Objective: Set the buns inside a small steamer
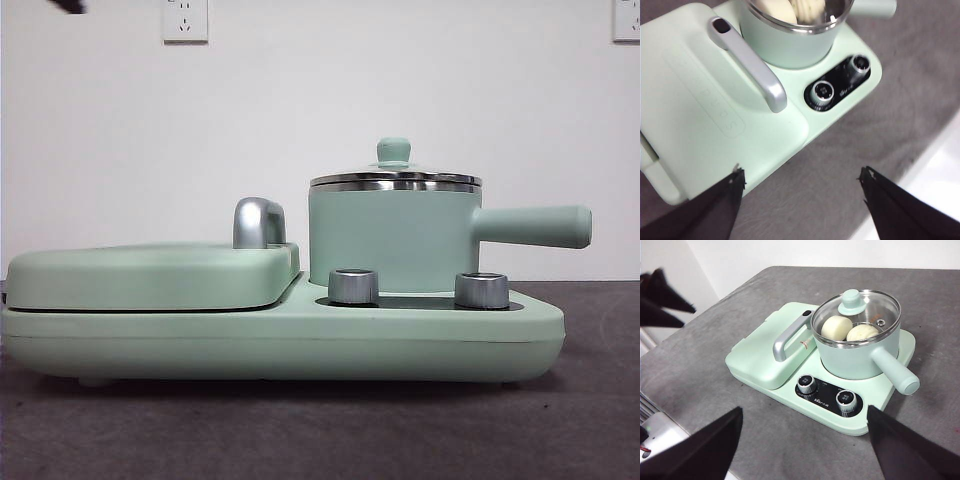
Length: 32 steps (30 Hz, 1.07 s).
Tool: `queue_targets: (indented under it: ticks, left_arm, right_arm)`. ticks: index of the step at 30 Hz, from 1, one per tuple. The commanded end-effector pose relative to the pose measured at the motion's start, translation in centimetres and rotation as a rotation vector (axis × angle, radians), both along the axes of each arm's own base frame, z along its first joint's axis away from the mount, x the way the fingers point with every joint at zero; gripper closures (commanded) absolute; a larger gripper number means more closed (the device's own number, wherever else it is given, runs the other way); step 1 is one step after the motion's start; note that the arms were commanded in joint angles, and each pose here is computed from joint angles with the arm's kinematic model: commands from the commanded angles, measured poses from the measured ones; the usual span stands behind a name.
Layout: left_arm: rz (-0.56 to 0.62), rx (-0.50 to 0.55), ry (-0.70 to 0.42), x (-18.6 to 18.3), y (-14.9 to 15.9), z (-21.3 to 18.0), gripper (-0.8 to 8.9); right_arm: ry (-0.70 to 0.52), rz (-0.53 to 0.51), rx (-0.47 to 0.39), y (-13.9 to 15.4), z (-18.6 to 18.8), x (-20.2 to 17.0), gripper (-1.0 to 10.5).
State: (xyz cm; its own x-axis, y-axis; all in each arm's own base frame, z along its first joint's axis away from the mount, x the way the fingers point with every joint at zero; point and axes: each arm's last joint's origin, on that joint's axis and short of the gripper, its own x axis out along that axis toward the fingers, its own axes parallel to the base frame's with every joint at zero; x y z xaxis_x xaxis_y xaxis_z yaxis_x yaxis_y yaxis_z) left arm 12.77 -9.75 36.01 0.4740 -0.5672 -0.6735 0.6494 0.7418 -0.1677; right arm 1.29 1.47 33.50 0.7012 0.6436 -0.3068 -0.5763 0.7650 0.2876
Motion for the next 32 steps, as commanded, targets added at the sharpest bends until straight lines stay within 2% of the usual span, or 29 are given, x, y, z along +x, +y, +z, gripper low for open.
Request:
queue_targets:
  ticks: [1, 5, 9, 10, 11, 12, 13, 32]
  left_arm:
    - [0.083, -0.130, -0.001, -1.8, 1.2, -1.8, 4.48]
    - [0.139, -0.233, -0.034, -4.2, 3.0, -4.1, 4.48]
    - [0.161, -0.268, -0.060, -5.9, 4.3, -5.1, 4.64]
    - [0.166, -0.271, -0.066, -6.2, 4.5, -5.1, 5.36]
    - [0.167, -0.276, -0.075, -6.5, 4.7, -5.0, 7.15]
    - [0.168, -0.281, -0.082, -6.7, 4.9, -5.0, 8.32]
    - [0.170, -0.289, -0.091, -6.8, 5.0, -4.9, 7.89]
    - [0.179, -0.303, -0.115, -7.0, 5.2, -4.9, 8.06]
  right_arm:
    - [-0.038, 0.016, -0.021, 0.0, 0.3, 0.0, 5.6]
    - [-0.051, 0.022, -0.036, 0.0, 0.3, 0.0, 5.6]
    - [-0.055, 0.024, -0.040, 0.0, 0.3, 0.0, 5.6]
    - [-0.053, 0.024, -0.040, 0.0, 0.3, 0.0, 6.3]
    - [-0.050, 0.025, -0.041, 0.0, 0.3, 0.0, 8.4]
    - [-0.048, 0.025, -0.043, 0.0, 0.2, -0.1, 9.7]
    - [-0.049, 0.022, -0.045, 0.0, 0.2, 0.0, 9.2]
    - [-0.085, 0.021, -0.029, 0.0, 0.6, 0.0, 9.3]
